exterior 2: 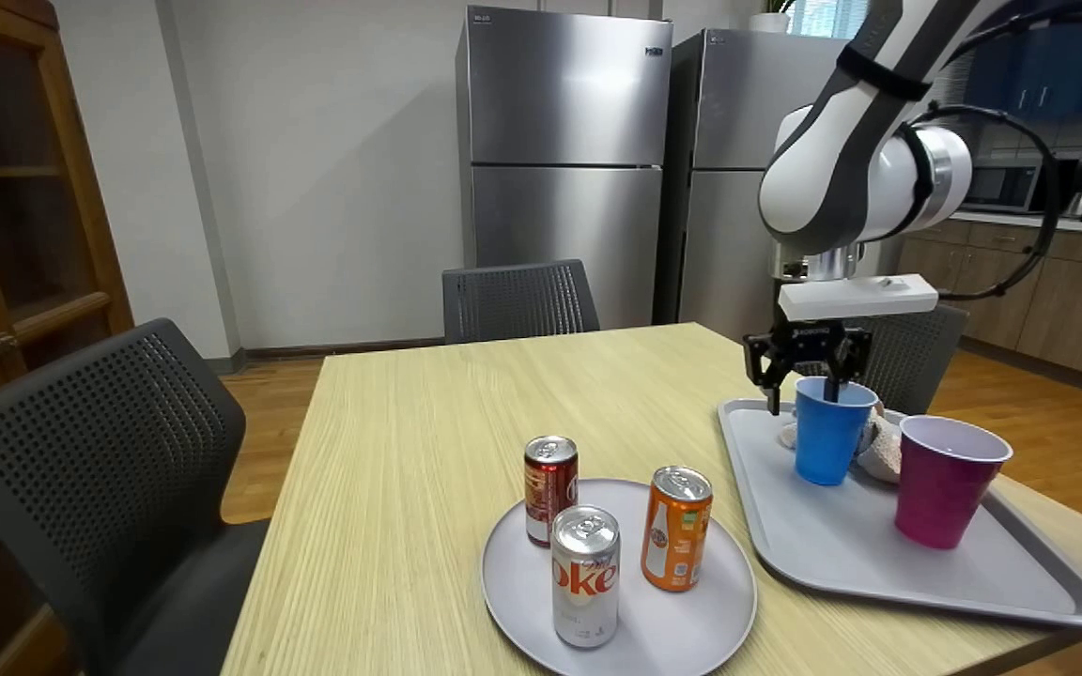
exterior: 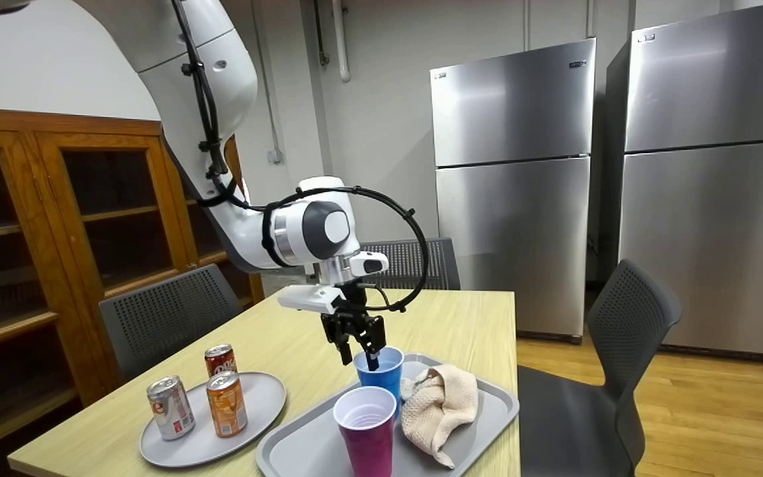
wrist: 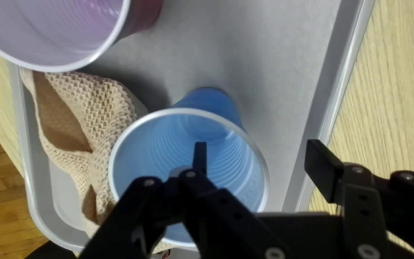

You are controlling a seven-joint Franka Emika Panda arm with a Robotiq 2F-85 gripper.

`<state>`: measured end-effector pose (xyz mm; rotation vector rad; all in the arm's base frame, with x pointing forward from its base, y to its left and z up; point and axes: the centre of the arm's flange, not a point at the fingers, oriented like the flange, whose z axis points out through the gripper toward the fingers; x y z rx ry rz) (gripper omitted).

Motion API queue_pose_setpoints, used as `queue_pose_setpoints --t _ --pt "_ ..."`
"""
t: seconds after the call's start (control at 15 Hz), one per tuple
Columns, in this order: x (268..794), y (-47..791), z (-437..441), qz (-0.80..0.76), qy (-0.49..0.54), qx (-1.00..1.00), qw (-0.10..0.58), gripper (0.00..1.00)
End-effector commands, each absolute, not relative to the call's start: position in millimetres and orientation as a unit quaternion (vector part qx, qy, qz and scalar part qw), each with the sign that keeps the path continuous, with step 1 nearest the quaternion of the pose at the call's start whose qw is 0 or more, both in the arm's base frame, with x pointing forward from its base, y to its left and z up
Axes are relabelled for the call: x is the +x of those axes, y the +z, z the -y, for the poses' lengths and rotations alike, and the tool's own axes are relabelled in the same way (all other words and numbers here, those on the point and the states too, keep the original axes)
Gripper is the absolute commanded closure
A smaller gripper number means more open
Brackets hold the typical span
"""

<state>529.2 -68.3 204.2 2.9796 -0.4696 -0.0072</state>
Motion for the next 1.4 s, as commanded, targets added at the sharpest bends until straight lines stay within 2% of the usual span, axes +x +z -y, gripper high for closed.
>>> queue_pose_setpoints --t 0.0,0.33,0.4,0.87,1.33 --pt "536 208 68 0.168 -0.002 0.983 0.075 0.58" --pt "531 216 76 0.179 0.002 0.981 0.078 0.97" --pt "530 219 78 0.181 0.004 0.980 0.079 1.00" --pt "525 255 72 0.182 0.032 0.980 0.077 0.99" --pt "542 298 30 0.156 0.075 0.983 0.067 0.99"
